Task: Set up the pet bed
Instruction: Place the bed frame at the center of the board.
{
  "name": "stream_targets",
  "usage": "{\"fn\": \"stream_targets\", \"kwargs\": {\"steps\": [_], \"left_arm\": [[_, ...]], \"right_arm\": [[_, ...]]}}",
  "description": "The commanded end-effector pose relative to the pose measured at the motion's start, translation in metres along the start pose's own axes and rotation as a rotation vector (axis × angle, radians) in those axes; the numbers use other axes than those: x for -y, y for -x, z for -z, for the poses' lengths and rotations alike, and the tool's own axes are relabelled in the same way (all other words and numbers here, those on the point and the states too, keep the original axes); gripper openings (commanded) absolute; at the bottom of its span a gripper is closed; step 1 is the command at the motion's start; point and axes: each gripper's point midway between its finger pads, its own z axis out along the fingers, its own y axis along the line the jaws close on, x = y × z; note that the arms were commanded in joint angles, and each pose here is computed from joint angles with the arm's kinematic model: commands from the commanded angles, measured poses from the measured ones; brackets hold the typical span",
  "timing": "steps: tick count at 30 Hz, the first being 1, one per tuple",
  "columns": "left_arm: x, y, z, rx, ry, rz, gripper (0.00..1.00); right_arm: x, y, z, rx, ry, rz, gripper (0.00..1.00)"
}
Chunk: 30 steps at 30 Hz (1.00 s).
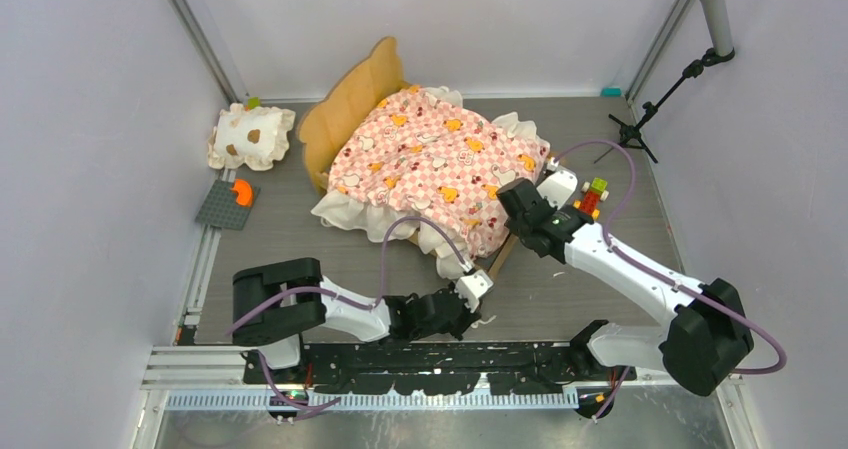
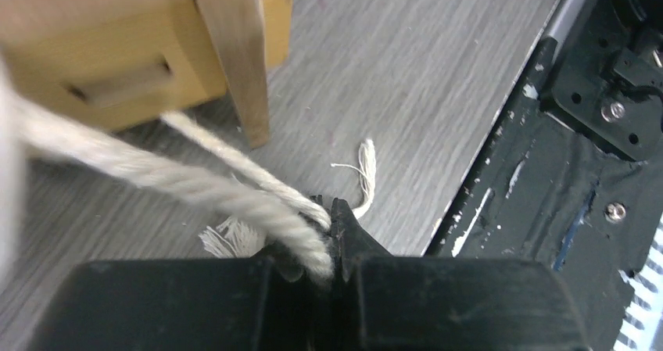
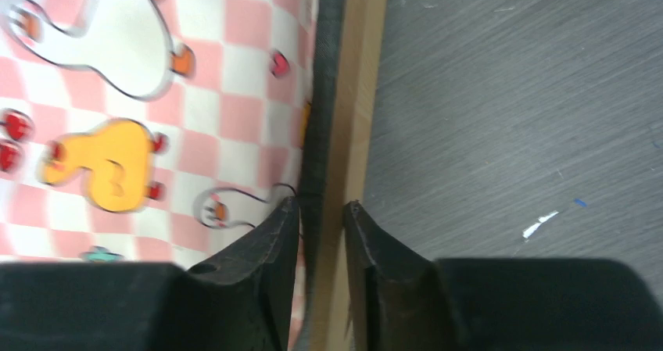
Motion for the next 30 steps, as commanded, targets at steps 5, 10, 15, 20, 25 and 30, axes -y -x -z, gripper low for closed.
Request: {"fn": "stream_targets", "kwargs": {"steps": [5, 10, 15, 20, 25, 30], "left_arm": [[0.03, -0.011, -0.004, -0.042, -0.118, 0.03, 0.0], [0.032, -0.005, -0.005, -0.03, -0.118, 0.043, 0.03], [0.041, 0.005, 0.002, -0.031, -0.154, 0.057, 0.09], [0.063, 0.017, 0.017, -0.058, -0.264, 0.065, 0.13], [0.093, 0.019, 0.034, -0.12, -0.43, 0.069, 0.18], [0.104, 0.011, 0.046, -0.166, -0.499, 0.103, 0.25]], "right_arm": [[-0.027, 0.06, 0.032, 0.175, 0.142, -0.097, 0.57], [-0.02, 0.065, 0.059, 0.143, 0.2, -0.015, 0.61], [-0.017, 0.044, 0.075, 0.034, 0.283, 0.071, 0.61], [-0.006, 0.032, 0.085, 0.009, 0.333, 0.091, 0.61], [0.008, 0.026, 0.086, 0.011, 0.325, 0.087, 0.61], [0.016, 0.016, 0.084, -0.011, 0.32, 0.093, 0.61]]}}
